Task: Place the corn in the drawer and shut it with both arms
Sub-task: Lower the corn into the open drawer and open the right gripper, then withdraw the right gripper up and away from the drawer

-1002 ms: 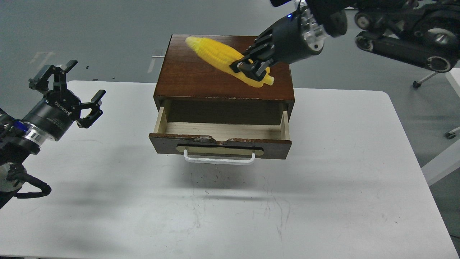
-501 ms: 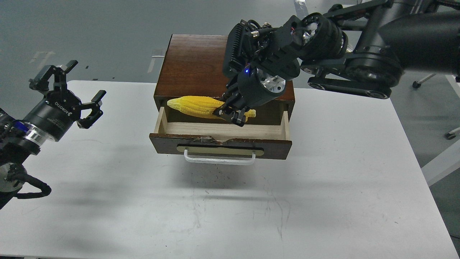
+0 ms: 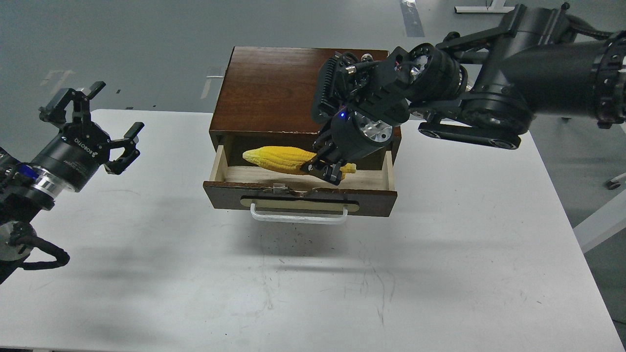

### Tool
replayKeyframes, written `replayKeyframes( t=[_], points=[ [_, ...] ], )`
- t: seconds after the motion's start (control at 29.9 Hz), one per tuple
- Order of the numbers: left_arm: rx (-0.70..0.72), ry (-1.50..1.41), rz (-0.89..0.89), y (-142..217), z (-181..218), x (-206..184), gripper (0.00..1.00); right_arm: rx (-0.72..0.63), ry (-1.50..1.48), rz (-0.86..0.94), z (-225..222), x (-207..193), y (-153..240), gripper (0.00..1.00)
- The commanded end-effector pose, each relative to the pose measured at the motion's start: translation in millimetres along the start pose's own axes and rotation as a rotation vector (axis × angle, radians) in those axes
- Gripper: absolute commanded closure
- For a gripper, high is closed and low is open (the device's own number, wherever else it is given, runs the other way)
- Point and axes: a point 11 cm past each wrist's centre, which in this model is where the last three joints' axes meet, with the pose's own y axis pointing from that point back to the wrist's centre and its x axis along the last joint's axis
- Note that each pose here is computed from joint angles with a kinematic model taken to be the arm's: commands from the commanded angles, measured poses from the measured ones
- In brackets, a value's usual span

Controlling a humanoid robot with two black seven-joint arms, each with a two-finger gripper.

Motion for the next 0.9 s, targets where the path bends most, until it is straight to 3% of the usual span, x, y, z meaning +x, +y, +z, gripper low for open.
replayKeyframes(
  t=[0.0, 0.13, 0.5, 0.63, 0.7, 0.87],
  points=[
    [0.001, 0.000, 0.000, 0, -1, 0, 0.00, 0.000, -0.002, 0.001, 0, 0, 0, 0.57],
    [0.001, 0.000, 0.000, 0, -1, 0, 0.00, 0.000, -0.005, 0.003, 0, 0, 0, 0.46],
    [0.000, 0.000, 0.000, 0, 0, 0, 0.00, -0.019, -0.026, 0.040, 7, 6, 14, 0.34],
    [0.000, 0.002, -0.001, 0, -1, 0, 0.00, -0.045, -0.055, 0.100, 16, 15, 39, 0.18],
    [0.000, 0.002, -0.001, 0, -1, 0, 0.00, -0.052, -0.083, 0.136, 20, 20, 49, 0.18],
    [0.000, 0.002, -0.001, 0, -1, 0, 0.00, -0.079, -0.269, 0.315, 39, 35, 90, 0.05]
  ],
)
